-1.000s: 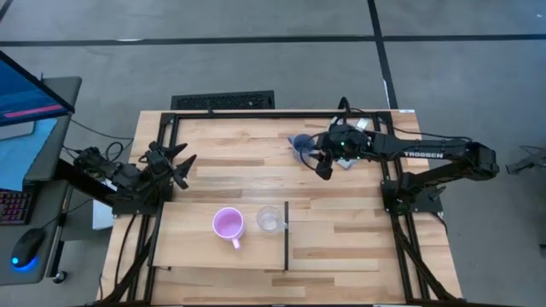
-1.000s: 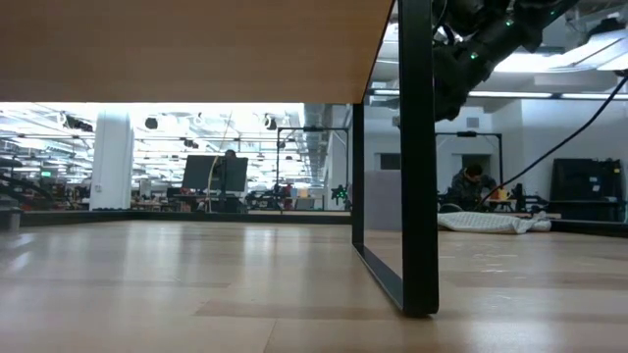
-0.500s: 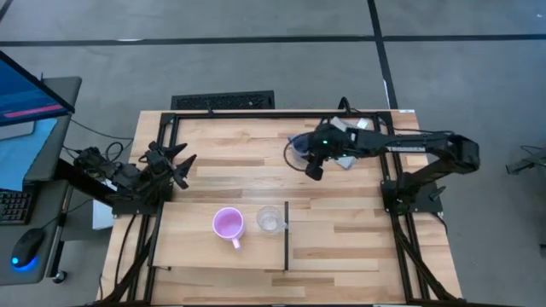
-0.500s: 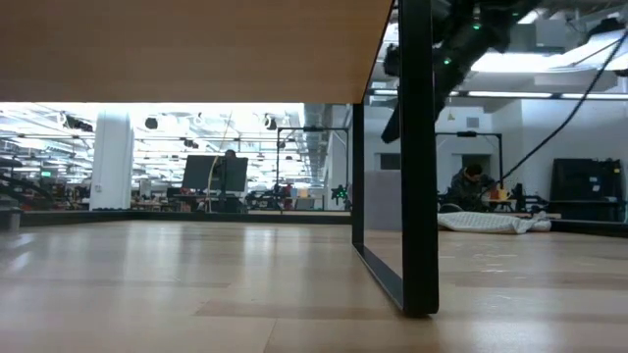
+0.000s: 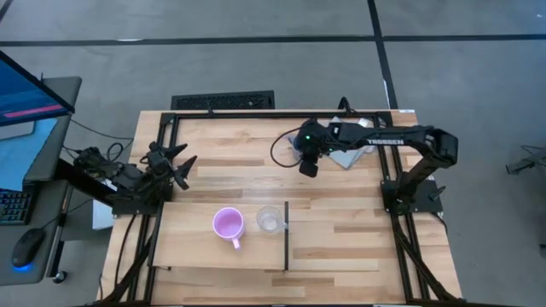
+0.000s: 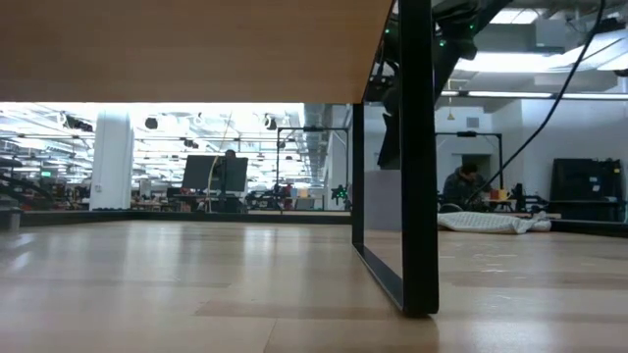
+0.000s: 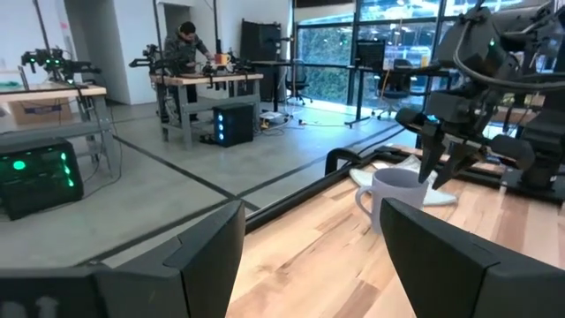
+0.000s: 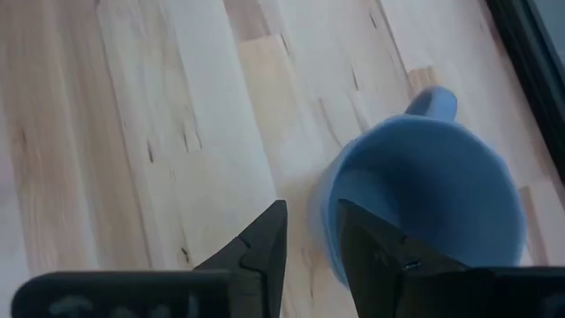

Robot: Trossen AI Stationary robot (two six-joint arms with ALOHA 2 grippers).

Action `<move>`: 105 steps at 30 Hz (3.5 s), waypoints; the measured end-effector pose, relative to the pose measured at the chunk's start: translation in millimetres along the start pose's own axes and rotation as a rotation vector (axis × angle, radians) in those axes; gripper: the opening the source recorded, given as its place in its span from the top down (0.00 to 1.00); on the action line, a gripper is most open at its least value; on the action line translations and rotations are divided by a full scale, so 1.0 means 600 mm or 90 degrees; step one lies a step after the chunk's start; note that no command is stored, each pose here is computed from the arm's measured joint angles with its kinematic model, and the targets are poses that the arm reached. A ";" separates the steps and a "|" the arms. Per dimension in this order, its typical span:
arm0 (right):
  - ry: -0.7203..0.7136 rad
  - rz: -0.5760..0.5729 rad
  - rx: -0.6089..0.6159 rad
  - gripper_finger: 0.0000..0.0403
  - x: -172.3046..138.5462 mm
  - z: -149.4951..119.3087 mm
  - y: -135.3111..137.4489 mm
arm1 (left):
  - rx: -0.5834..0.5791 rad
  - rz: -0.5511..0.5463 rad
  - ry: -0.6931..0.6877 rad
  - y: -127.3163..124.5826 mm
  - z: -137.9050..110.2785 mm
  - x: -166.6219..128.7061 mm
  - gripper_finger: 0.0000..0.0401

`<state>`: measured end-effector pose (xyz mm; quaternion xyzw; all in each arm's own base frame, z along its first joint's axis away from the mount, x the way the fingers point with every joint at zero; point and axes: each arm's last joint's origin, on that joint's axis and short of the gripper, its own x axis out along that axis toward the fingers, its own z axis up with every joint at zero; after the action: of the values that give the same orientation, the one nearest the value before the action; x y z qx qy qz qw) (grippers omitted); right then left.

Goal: Stack small to large cups/mugs on shelf
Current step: Put the gray mug on the shelf

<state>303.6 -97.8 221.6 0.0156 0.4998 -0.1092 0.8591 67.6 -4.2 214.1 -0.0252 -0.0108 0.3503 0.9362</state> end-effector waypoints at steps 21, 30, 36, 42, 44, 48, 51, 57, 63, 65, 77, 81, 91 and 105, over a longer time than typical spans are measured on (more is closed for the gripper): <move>0.040 0.005 0.001 0.71 0.031 -0.008 -0.021 | 0.015 0.000 0.009 0.000 -0.005 0.000 0.36; 0.038 0.005 0.006 0.89 0.033 -0.009 -0.027 | 0.009 0.004 0.014 0.001 -0.008 0.000 0.36; 0.040 0.007 -0.001 0.96 0.033 -0.009 -0.029 | 0.007 0.004 0.014 0.001 -0.008 0.000 0.36; 0.031 0.030 -0.004 0.95 0.032 -0.007 -0.024 | 0.005 0.004 0.014 0.001 -0.008 0.000 0.36; 0.022 0.049 -0.004 0.96 0.029 -0.002 -0.023 | 0.005 0.004 0.014 0.001 -0.008 0.000 0.36; -0.003 0.068 -0.009 0.96 0.020 0.016 -0.019 | 0.005 0.004 0.014 0.001 -0.008 0.000 0.36; -0.024 0.069 -0.019 0.96 0.011 0.030 -0.016 | 0.005 0.004 0.014 0.001 -0.008 0.000 0.36; -0.034 0.079 -0.036 0.96 0.007 0.037 -0.011 | 0.002 0.004 0.014 0.001 -0.008 0.000 0.36; -0.039 0.089 -0.034 0.96 0.007 0.039 -0.004 | 0.000 0.003 0.014 0.001 -0.008 0.000 0.36; -0.043 0.089 -0.038 0.96 0.006 0.040 0.000 | 0.000 0.003 0.013 0.001 -0.008 0.000 0.36; -0.112 0.089 -0.051 0.96 -0.002 0.090 0.009 | -0.010 0.003 0.014 0.001 -0.008 0.000 0.36; -0.066 0.095 -0.058 0.96 0.020 0.116 0.002 | -0.010 0.003 0.014 0.001 -0.008 0.000 0.36; -0.048 0.132 -0.107 0.96 0.050 0.193 -0.002 | -0.007 -0.004 0.021 0.000 -0.012 0.000 0.36; -0.006 0.174 -0.176 0.96 0.086 0.240 0.038 | -0.003 -0.009 0.035 0.001 -0.018 0.000 0.36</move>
<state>456.1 -103.8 246.9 -0.0356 0.4990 0.0781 0.8623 67.5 -4.4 203.0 -0.0372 0.0136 0.3428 0.9386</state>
